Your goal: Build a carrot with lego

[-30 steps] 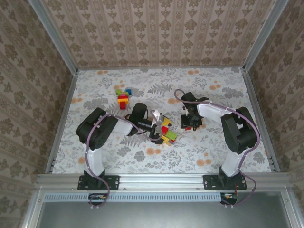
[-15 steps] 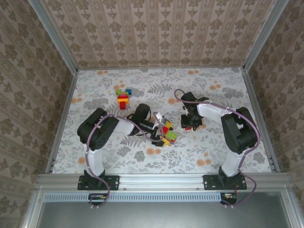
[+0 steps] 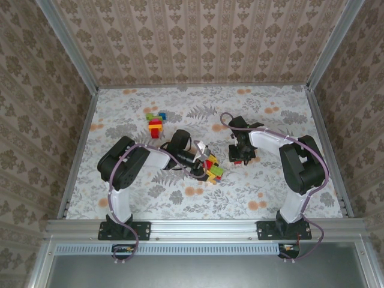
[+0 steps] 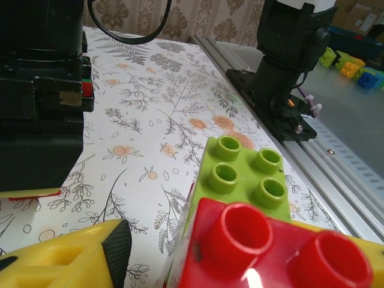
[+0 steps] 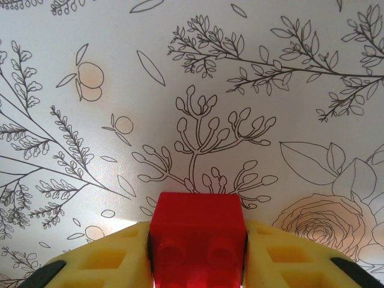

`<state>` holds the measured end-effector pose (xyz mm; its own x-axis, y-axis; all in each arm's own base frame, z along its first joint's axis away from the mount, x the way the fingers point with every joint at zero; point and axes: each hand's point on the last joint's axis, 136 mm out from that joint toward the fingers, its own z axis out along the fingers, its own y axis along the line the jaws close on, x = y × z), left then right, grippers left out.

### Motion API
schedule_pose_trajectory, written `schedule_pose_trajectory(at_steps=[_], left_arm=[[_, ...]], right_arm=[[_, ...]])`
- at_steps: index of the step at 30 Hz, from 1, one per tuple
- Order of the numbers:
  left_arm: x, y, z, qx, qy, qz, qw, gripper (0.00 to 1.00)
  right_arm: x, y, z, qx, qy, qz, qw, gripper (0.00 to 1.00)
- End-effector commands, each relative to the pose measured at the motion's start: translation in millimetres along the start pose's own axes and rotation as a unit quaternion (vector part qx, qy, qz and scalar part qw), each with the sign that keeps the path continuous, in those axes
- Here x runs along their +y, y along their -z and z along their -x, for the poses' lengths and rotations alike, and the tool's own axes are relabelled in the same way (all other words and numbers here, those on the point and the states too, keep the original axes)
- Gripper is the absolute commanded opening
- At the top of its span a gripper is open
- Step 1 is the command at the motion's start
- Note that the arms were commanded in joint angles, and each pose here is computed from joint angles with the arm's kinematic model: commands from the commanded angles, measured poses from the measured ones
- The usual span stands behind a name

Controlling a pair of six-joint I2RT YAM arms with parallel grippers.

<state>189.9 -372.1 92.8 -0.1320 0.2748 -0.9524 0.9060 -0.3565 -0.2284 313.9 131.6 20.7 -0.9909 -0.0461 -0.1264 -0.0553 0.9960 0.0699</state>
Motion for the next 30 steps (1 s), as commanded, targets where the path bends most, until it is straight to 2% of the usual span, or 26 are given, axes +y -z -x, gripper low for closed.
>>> schedule_pose_trajectory(at_steps=[1,11,17,24,30], left_arm=[[-11,0,16,-0.012,-0.032,-0.020,0.999,0.58],[-13,2,11,-0.006,-0.034,-0.007,0.999,0.39],[-9,3,2,0.013,-0.039,0.037,0.998,0.29],[1,5,-18,0.043,-0.050,0.114,0.991,0.25],[13,9,-26,0.032,-0.052,0.157,0.986,0.24]], right_arm=[[-5,5,-8,0.006,0.005,-0.015,1.000,0.35],[-6,12,-8,0.001,0.000,-0.015,1.000,0.30],[-7,17,-10,-0.004,-0.006,-0.015,1.000,0.28],[-4,40,-9,-0.020,-0.019,-0.002,1.000,0.26],[5,86,-15,-0.050,-0.043,0.029,0.997,0.24]])
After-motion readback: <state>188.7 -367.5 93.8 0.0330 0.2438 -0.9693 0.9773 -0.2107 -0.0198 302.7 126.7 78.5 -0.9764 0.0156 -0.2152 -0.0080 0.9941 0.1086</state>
